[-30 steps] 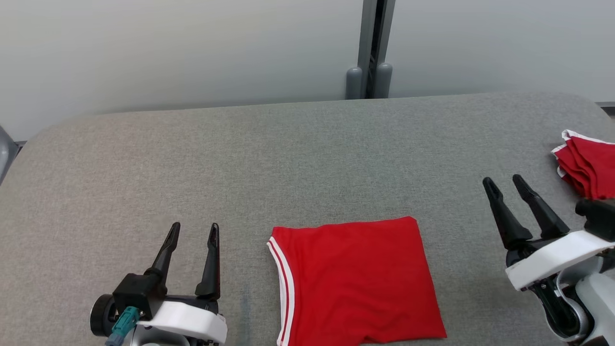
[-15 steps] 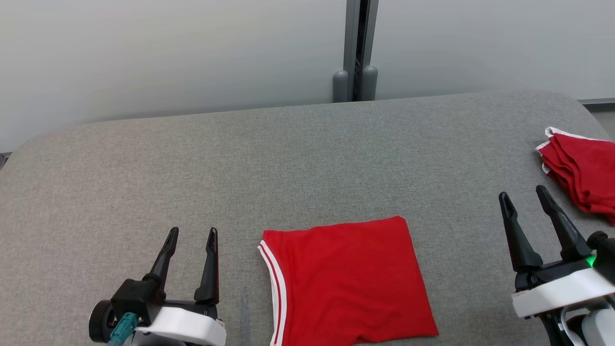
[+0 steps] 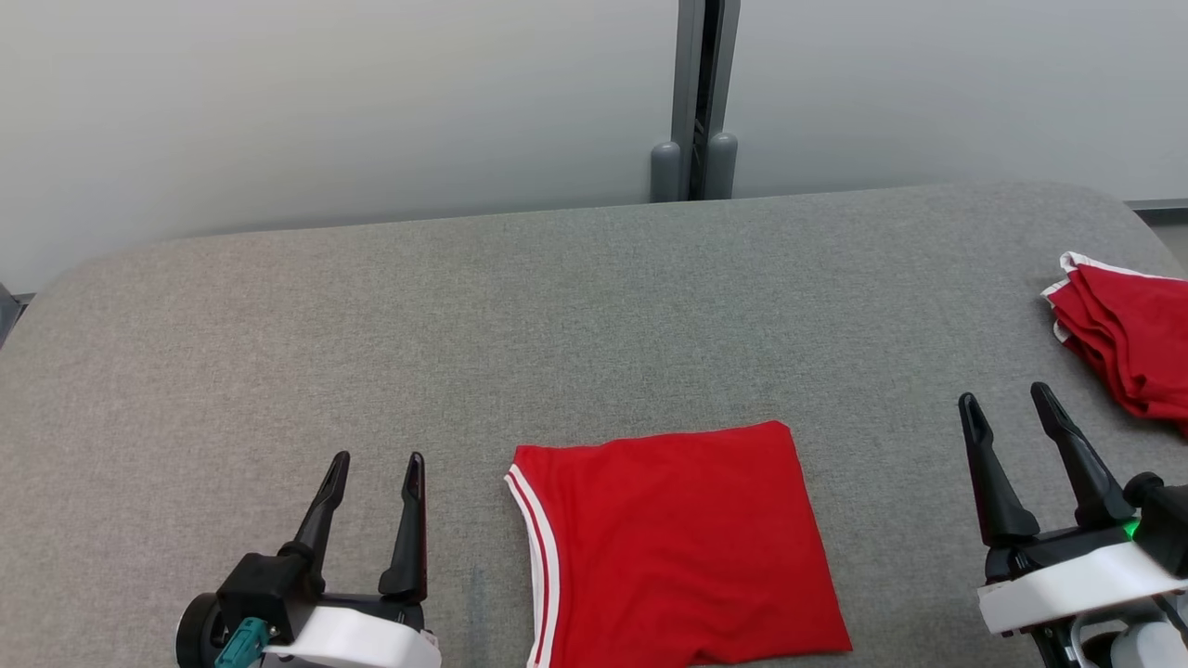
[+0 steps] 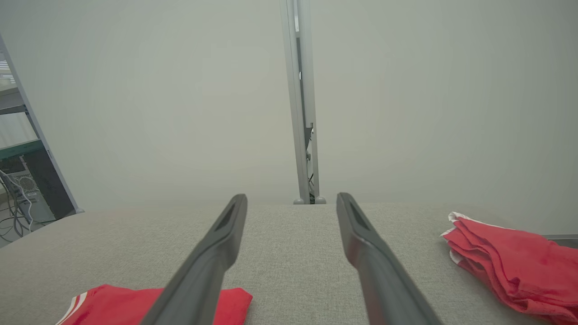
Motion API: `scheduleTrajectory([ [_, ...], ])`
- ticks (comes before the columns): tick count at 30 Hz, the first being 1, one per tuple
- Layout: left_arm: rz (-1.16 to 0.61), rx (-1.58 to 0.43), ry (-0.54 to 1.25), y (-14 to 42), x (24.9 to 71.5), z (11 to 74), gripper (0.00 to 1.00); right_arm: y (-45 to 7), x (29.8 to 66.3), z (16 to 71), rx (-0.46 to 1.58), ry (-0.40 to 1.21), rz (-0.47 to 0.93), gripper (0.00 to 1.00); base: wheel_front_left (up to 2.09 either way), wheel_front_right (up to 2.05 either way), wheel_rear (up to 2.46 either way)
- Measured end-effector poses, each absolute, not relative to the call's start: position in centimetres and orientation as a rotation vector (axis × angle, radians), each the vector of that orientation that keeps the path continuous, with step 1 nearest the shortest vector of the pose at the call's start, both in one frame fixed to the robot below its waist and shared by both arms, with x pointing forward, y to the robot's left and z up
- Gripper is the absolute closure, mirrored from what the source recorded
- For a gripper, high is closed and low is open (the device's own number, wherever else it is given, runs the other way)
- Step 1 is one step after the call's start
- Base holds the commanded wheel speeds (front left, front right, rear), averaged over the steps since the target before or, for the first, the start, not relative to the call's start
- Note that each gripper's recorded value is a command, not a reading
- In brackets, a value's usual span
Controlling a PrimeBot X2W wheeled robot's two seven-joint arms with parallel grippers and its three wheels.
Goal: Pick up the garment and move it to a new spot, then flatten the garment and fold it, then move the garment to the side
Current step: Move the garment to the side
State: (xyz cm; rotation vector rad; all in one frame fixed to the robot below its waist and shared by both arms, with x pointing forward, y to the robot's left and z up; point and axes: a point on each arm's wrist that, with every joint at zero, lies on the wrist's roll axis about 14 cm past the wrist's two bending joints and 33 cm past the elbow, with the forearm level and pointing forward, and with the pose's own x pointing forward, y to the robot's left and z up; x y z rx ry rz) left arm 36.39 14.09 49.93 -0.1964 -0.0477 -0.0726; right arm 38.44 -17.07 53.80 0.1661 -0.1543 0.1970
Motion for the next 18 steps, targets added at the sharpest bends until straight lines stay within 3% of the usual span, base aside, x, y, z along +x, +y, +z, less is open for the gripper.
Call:
scheduleTrajectory([
  [18, -0.064, -0.195, -0.03, 14.31, 36.36, 49.33, 0.0, -16.77, 38.78, 53.13, 0.169, -0.133, 0.206, 0.0, 0.0, 0.0, 0.0],
])
